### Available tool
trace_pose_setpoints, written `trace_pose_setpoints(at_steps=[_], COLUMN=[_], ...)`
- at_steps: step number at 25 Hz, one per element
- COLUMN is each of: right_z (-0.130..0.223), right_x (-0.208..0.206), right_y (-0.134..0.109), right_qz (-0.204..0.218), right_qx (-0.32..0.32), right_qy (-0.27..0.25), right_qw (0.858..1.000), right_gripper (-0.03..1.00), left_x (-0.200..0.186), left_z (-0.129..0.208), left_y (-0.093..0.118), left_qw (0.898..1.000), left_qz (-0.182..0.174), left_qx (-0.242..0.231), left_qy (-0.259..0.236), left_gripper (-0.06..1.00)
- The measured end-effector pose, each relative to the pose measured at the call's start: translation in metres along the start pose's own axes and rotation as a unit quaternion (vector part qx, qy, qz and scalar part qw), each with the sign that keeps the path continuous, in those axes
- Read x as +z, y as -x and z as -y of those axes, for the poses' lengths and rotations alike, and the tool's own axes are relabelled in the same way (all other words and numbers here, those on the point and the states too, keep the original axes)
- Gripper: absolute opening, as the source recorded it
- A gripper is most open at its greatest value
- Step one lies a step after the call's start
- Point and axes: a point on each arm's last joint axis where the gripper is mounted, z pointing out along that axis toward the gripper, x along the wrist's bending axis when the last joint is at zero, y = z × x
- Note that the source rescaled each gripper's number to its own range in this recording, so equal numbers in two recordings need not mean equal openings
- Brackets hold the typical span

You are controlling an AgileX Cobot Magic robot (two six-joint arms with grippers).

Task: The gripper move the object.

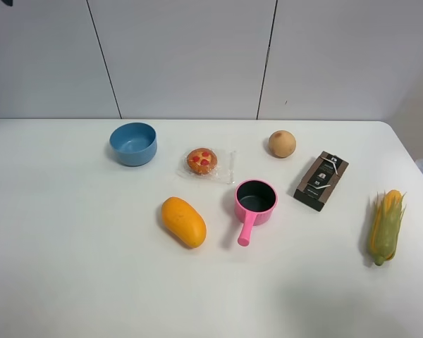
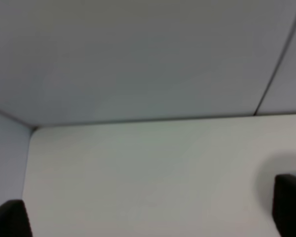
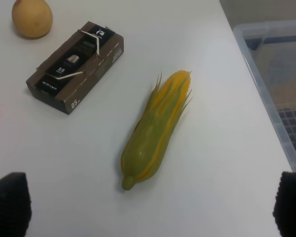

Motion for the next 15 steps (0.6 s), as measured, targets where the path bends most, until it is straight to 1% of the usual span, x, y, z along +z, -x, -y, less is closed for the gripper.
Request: trace_pose_setpoints(at_steps=[1,3,4,5,6,8,10,11,13,15], right_z=[0.000,0.000,0.000,0.000,0.000,0.000,0.000,0.000,0.000,0.000], right_x=[0.000,0.000,0.000,0.000,0.000,0.000,0.000,0.000,0.000,0.000], right_y=[0.000,0.000,0.000,0.000,0.000,0.000,0.000,0.000,0.000,0.000], right_qz=[0.000,0.000,0.000,0.000,0.000,0.000,0.000,0.000,0.000,0.000], right_qx=[0.000,0.000,0.000,0.000,0.000,0.000,0.000,0.000,0.000,0.000], right_qy=[0.000,0.000,0.000,0.000,0.000,0.000,0.000,0.000,0.000,0.000], right_qw=[1.000,1.000,1.000,1.000,1.000,1.000,1.000,1.000,1.000,1.000], right_gripper=[1.00,1.00,1.00,1.00,1.00,1.00,1.00,1.00,1.00,1.00], left_x=[0.003,0.003,0.006,0.003,-0.005,-0.017,-0.044,-0.052,-0.078,-0.095], left_z=[0.008,0.027,0.040,0.055,0.067,0.101,0.130,0.147,0.180,0.216], left_y=[-0.009,-0.028,-0.032,-0.035,-0.036,-0.034,-0.030,-0.027,-0.022,-0.016], left_qw=[1.000,0.999,0.997,0.996,0.995,0.991,0.994,0.994,0.997,0.997], left_qz=[0.000,-0.012,-0.014,-0.014,-0.014,-0.009,-0.008,-0.006,-0.004,0.001], left_qx=[-0.005,-0.007,-0.004,0.000,0.004,0.009,0.010,0.010,0.007,0.003], left_qy=[-0.017,-0.048,-0.071,-0.092,-0.103,-0.133,-0.110,-0.106,-0.080,-0.075], left_gripper=[0.99,0.99,0.99,0.99,0.99,0.99,0.99,0.99,0.99,0.99])
